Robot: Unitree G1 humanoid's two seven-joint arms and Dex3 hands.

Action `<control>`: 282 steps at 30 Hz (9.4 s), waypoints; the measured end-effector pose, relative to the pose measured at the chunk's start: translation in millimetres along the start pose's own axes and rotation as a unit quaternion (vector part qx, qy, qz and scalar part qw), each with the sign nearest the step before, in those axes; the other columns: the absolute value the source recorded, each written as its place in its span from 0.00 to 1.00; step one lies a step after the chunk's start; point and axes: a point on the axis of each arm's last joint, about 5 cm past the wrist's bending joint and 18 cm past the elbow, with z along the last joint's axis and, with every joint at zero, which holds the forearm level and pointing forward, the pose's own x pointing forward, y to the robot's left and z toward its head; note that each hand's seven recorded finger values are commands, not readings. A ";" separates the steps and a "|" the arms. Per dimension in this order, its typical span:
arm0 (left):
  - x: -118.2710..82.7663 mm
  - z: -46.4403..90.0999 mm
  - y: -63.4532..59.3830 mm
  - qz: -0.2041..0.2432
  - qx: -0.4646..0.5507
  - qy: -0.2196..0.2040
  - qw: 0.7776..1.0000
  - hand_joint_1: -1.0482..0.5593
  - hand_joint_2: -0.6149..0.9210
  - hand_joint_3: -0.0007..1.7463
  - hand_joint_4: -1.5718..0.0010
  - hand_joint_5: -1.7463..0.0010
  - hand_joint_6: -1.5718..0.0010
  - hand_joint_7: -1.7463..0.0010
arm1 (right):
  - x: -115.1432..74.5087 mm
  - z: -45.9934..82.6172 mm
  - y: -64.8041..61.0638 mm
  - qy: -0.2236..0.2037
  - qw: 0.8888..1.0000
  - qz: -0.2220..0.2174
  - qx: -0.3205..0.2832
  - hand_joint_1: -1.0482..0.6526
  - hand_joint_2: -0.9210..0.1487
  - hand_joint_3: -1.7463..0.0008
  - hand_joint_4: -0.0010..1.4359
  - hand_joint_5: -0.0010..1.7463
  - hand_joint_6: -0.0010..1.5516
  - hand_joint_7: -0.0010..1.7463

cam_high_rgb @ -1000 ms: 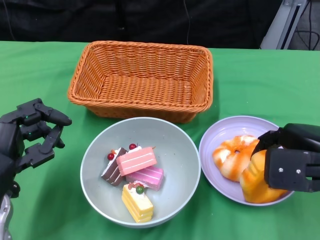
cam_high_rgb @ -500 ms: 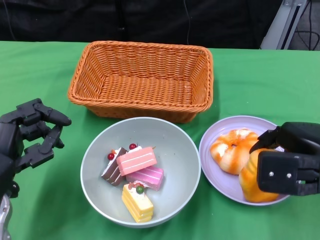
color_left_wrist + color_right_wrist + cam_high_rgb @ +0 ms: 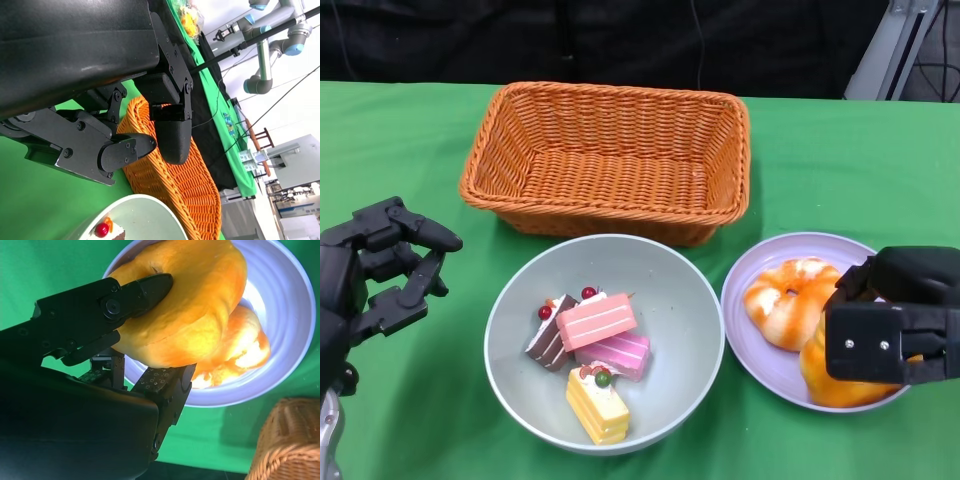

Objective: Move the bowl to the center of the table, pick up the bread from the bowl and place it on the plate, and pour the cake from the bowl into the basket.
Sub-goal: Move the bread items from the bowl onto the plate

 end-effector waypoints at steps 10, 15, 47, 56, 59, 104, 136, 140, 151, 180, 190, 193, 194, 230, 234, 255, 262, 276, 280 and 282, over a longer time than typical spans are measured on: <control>0.0 0.1 0.7 0.001 -0.001 0.000 1.000 0.61 0.88 0.42 0.49 0.14 0.47 0.38 | 4.7 9.4 -6.9 0.044 0.998 0.030 -0.041 0.29 0.00 0.92 0.49 0.86 0.60 0.02; 0.0 0.1 0.9 0.001 -0.001 0.000 1.000 0.61 0.88 0.41 0.49 0.14 0.47 0.38 | 3.1 11.6 -9.3 0.061 0.997 0.016 -0.052 0.24 0.00 0.93 0.53 0.77 0.47 0.00; -0.2 -0.4 0.6 -0.001 0.001 0.002 1.000 0.61 0.87 0.44 0.49 0.14 0.47 0.37 | -7.1 5.2 -31.2 0.064 0.997 0.044 -0.002 0.23 0.00 0.88 0.58 0.20 0.50 0.00; -0.6 -1.2 0.6 -0.002 0.001 0.004 1.000 0.61 0.87 0.43 0.48 0.15 0.47 0.37 | -8.5 6.1 -34.7 0.058 0.997 0.049 0.005 0.23 0.00 0.89 0.59 0.17 0.48 0.00; -0.8 -1.4 0.6 -0.002 0.002 0.005 1.000 0.61 0.88 0.42 0.49 0.15 0.47 0.37 | -9.9 8.2 -36.2 0.050 0.998 0.045 0.006 0.23 0.00 0.89 0.60 0.17 0.48 0.00; -0.3 -0.5 1.0 -0.002 0.003 0.002 1.000 0.61 0.88 0.41 0.49 0.15 0.46 0.38 | -7.0 8.0 -23.5 0.016 0.999 -0.028 -0.031 0.19 0.00 0.93 0.37 0.04 0.22 0.00; -0.5 0.3 1.5 -0.002 0.004 0.000 1.000 0.61 0.89 0.40 0.49 0.15 0.47 0.38 | 19.2 4.6 -21.8 -0.012 0.991 -0.130 0.007 0.20 0.00 0.93 0.40 0.02 0.29 0.01; -0.2 1.1 1.3 -0.003 0.005 -0.002 1.000 0.61 0.88 0.41 0.49 0.14 0.47 0.37 | 23.7 3.8 -19.8 -0.005 0.992 -0.125 0.011 0.21 0.00 0.93 0.40 0.02 0.28 0.01; -0.8 0.8 1.4 -0.003 0.005 -0.002 1.000 0.61 0.88 0.40 0.49 0.14 0.47 0.38 | 28.1 7.6 -18.7 -0.009 0.992 -0.125 0.006 0.22 0.00 0.94 0.40 0.01 0.29 0.01; -0.5 2.7 2.8 -0.002 0.007 -0.005 1.000 0.61 0.88 0.41 0.48 0.14 0.46 0.38 | 1.1 7.0 -6.5 -0.047 0.993 -0.109 0.013 0.21 0.00 0.94 0.40 0.01 0.28 0.00; -0.3 3.1 2.8 -0.003 0.008 -0.006 1.000 0.61 0.87 0.43 0.49 0.13 0.47 0.37 | -3.3 6.2 0.7 -0.039 0.995 -0.094 0.020 0.21 0.00 0.94 0.39 0.00 0.28 0.00; -0.3 3.1 2.8 -0.003 0.008 -0.006 1.000 0.61 0.87 0.43 0.49 0.14 0.47 0.36 | -4.0 6.0 2.0 -0.039 0.995 -0.088 0.022 0.21 0.00 0.94 0.39 0.00 0.28 0.00; -0.3 3.1 2.7 -0.003 0.009 -0.006 1.000 0.61 0.87 0.43 0.49 0.14 0.47 0.36 | -4.2 5.9 2.3 -0.039 0.995 -0.087 0.022 0.21 0.00 0.95 0.39 0.00 0.28 0.00; -0.2 3.1 2.3 -0.005 0.012 -0.005 1.000 0.62 0.88 0.42 0.49 0.14 0.47 0.37 | -9.0 7.8 2.5 -0.036 0.993 -0.109 0.009 0.43 0.03 1.00 0.71 0.05 0.51 0.03; -0.2 3.1 2.3 -0.006 0.012 -0.005 1.000 0.62 0.88 0.42 0.49 0.14 0.46 0.37 | -7.3 5.5 4.6 -0.034 0.994 -0.107 0.009 0.44 0.04 1.00 0.76 0.05 0.57 0.03; 0.0 3.6 2.1 -0.006 0.011 -0.007 1.000 0.61 0.88 0.42 0.49 0.14 0.47 0.38 | -5.3 3.5 5.5 -0.042 0.993 -0.108 0.013 0.47 0.03 1.00 0.64 0.51 0.75 0.02; 0.3 4.3 2.1 -0.006 0.012 -0.009 1.000 0.62 0.88 0.42 0.49 0.14 0.47 0.38 | -4.5 1.1 -1.0 -0.040 0.994 -0.100 0.034 0.44 0.04 1.00 0.66 0.48 0.77 0.03; 0.1 4.2 2.0 -0.007 0.012 -0.008 1.000 0.62 0.89 0.40 0.49 0.14 0.47 0.37 | 0.0 -2.5 -5.2 -0.043 0.995 -0.071 0.060 0.44 0.04 1.00 0.61 0.62 0.81 0.04; 0.1 4.2 2.0 -0.007 0.012 -0.008 1.000 0.62 0.89 0.40 0.48 0.14 0.47 0.37 | 1.6 -4.4 -5.8 -0.045 0.996 -0.047 0.064 0.43 0.02 1.00 0.63 0.57 0.80 0.04; 0.2 4.2 1.9 -0.007 0.013 -0.008 1.000 0.62 0.89 0.40 0.48 0.14 0.46 0.37 | 1.8 -4.7 -7.3 -0.047 0.996 -0.039 0.062 0.43 0.01 1.00 0.64 0.54 0.80 0.04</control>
